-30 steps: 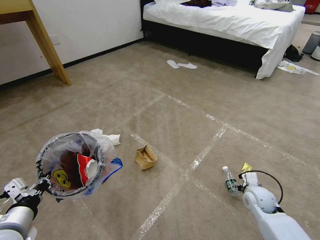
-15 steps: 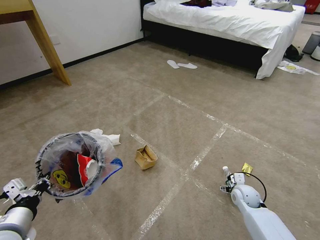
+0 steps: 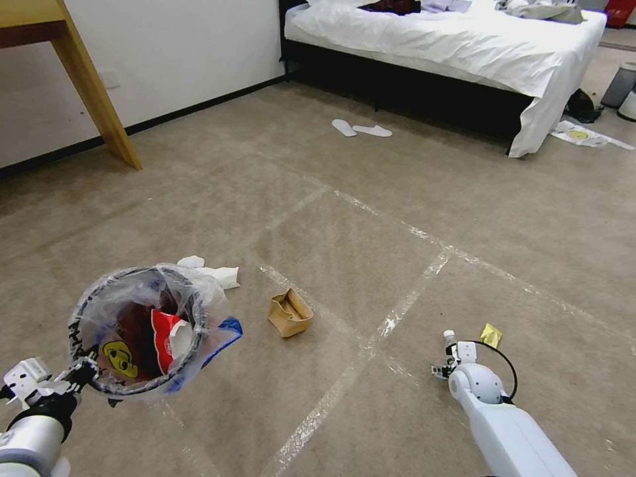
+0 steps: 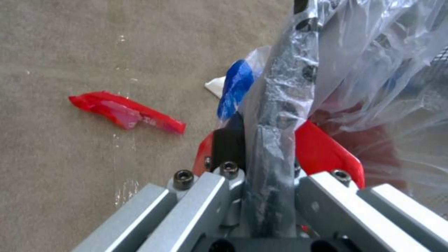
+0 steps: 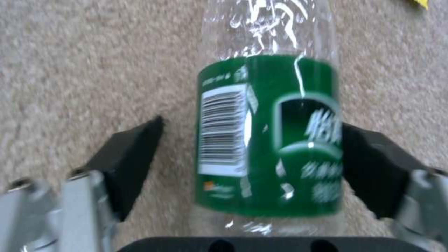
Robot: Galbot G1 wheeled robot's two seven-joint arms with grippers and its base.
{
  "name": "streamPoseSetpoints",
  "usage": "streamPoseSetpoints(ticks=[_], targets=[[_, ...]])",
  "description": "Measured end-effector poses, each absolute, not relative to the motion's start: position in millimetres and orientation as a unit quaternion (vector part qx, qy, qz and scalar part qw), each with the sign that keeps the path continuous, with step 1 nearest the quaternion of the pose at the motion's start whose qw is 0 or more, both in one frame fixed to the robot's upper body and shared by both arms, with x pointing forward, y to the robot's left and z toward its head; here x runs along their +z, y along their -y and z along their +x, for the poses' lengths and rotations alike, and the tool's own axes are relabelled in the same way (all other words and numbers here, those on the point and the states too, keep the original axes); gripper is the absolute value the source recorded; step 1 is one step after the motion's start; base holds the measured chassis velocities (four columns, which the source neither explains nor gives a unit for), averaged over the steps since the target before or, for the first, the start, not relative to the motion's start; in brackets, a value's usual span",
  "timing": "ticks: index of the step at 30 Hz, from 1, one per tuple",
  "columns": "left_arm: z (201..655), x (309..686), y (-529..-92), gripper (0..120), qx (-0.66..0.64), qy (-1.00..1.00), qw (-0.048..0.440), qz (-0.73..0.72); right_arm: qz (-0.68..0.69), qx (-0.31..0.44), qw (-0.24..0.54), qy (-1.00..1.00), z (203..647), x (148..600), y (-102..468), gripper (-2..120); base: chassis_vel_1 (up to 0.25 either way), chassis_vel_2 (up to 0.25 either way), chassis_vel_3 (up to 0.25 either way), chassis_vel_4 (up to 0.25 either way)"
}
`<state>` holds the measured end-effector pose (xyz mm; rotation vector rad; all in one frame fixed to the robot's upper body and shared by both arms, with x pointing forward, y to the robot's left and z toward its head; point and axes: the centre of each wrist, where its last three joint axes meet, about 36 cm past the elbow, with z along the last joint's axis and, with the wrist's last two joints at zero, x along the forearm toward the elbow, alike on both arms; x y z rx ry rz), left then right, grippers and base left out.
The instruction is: Pick up the trash bin and place the garbage on the floor into it.
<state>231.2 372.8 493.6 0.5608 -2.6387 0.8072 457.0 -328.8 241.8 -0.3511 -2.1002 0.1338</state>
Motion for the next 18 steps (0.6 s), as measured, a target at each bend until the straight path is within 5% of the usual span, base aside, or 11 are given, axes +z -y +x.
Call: streamPoseSetpoints(ticks=[18], targets=[[236, 485, -373, 0, 0.286, 0.923, 0.169, 0.193, -0.157, 0.052, 0.459, 0.873, 446, 256, 333, 37, 0.0, 0.0, 0.0, 0.0]])
